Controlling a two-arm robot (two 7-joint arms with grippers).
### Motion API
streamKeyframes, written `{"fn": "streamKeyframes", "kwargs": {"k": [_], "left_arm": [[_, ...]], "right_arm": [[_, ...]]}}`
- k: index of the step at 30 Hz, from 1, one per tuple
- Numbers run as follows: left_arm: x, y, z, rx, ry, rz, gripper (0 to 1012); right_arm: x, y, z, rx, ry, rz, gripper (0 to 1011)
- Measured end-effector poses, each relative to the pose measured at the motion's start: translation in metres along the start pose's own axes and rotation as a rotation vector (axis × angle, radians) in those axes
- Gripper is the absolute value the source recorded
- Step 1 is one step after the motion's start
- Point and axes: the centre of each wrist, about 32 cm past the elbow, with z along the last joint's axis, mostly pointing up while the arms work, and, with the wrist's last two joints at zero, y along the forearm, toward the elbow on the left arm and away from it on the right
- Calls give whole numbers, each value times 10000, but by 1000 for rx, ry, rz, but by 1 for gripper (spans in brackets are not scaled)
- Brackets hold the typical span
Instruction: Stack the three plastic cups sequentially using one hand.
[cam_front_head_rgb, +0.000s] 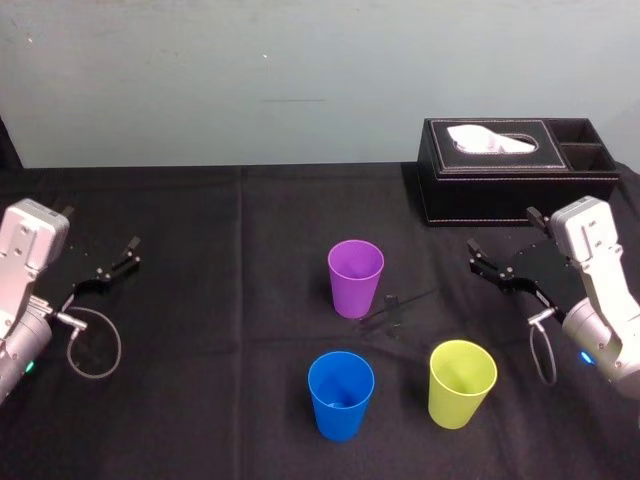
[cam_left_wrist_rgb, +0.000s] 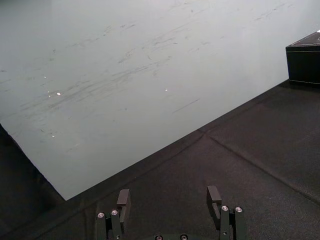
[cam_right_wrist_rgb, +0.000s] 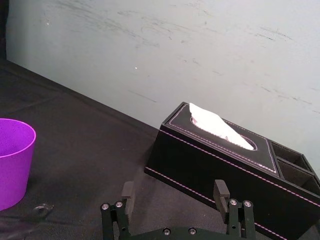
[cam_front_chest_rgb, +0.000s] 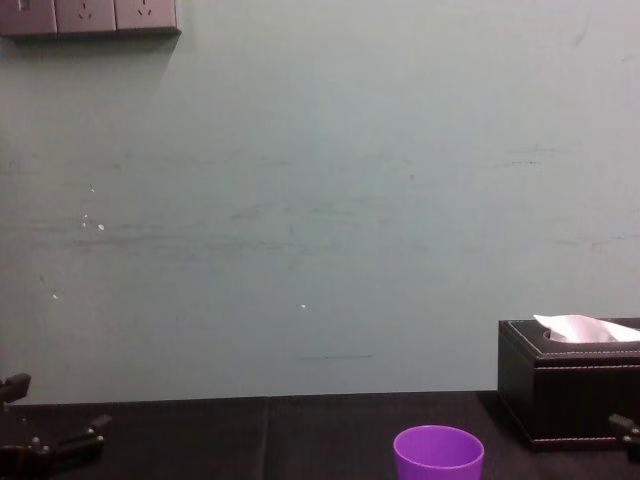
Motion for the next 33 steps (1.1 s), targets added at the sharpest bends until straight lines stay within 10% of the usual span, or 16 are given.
{"fn": "streamKeyframes", "kwargs": {"k": [33], "left_arm": [[0,0,0,0,0,0,1000]], "right_arm": [[0,0,0,0,0,0,1003]]}}
